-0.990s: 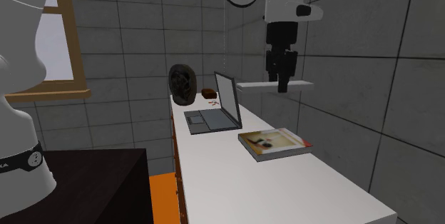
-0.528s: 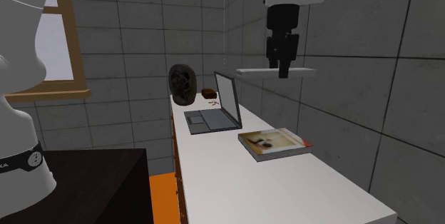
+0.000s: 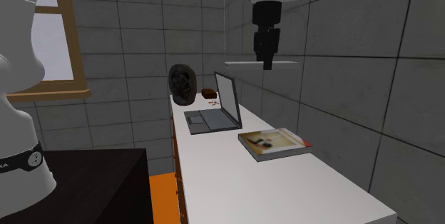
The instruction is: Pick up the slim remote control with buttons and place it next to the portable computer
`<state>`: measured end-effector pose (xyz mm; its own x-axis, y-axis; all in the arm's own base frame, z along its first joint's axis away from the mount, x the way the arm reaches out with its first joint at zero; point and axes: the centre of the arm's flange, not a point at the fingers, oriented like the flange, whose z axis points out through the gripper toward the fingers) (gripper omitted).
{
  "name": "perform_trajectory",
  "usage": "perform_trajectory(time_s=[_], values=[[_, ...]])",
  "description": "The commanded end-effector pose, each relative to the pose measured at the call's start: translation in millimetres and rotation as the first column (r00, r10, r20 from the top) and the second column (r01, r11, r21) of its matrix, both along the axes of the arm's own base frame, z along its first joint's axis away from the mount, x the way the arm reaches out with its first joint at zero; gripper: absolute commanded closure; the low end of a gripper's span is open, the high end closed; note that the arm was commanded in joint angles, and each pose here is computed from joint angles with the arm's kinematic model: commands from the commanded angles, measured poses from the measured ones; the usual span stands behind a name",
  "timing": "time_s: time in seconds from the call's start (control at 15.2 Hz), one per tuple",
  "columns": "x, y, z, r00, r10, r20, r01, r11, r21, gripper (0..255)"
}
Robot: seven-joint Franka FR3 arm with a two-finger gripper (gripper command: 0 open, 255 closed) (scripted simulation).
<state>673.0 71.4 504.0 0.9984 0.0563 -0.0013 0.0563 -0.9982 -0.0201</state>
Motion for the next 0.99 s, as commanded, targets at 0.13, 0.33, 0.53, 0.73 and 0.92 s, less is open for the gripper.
perform_trajectory(time_s=[0.13,0.33,0.53,0.73,0.92], values=[[-31,42,-1,1.000,-0.001,0.000,0.001,1.000,0.000,255],[-54,75,0,1.000,-0.001,0.000,0.001,1.000,0.000,255],[-77,107,0,1.000,-0.001,0.000,0.001,1.000,0.000,255],[-100,139,0,1.000,-0.001,0.000,0.001,1.000,0.000,255],[-128,179,0,1.000,-0.001,0.000,0.001,1.000,0.000,255]])
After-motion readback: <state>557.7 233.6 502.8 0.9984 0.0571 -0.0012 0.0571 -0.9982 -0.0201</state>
